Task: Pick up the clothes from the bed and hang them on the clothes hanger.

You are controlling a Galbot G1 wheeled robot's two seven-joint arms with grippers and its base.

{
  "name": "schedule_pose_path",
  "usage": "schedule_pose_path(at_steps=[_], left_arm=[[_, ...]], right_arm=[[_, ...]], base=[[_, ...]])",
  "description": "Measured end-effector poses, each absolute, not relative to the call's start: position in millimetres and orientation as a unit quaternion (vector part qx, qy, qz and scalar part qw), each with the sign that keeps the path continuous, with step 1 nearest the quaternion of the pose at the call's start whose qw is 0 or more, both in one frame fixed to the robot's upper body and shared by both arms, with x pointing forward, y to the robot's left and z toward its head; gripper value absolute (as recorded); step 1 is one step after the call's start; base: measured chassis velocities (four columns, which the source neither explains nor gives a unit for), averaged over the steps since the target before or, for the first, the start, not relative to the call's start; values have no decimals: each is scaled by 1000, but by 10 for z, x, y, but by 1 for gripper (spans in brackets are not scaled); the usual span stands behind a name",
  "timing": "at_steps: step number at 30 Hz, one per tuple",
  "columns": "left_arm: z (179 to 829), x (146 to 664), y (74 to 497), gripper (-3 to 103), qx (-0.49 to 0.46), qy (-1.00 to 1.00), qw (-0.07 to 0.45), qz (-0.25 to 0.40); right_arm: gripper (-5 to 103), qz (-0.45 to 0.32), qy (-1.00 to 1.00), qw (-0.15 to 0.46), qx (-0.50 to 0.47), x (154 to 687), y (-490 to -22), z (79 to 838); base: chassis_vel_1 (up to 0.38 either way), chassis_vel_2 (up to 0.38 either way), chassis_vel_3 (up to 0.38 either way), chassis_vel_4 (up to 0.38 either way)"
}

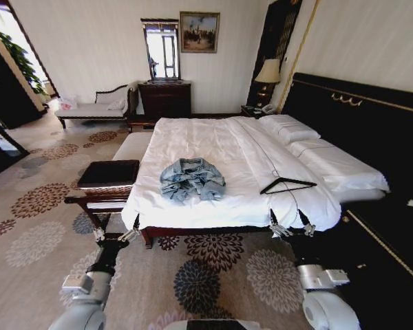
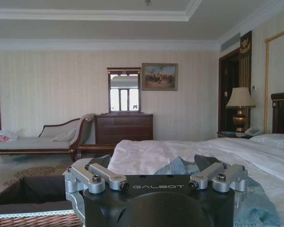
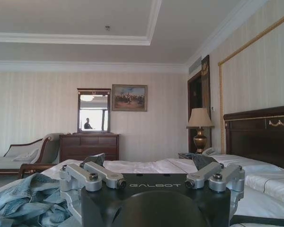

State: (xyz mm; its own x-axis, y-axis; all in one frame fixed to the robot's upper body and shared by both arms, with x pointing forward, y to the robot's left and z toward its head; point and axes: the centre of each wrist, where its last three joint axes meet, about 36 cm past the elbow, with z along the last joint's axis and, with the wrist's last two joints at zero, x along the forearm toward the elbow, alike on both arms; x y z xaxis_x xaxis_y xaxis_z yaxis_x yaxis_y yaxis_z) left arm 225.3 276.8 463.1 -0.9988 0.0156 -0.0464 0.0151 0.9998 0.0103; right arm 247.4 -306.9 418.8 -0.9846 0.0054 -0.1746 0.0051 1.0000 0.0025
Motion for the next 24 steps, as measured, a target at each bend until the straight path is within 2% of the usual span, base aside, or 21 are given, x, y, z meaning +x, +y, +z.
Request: schedule_pose_path(at_steps=[24], left_arm=[[4513, 2332, 2810, 100, 11, 999, 33, 11]], right_arm=[[100, -2, 997, 82, -2, 2346, -3008, 4146]], base=[[0, 0, 0, 0]])
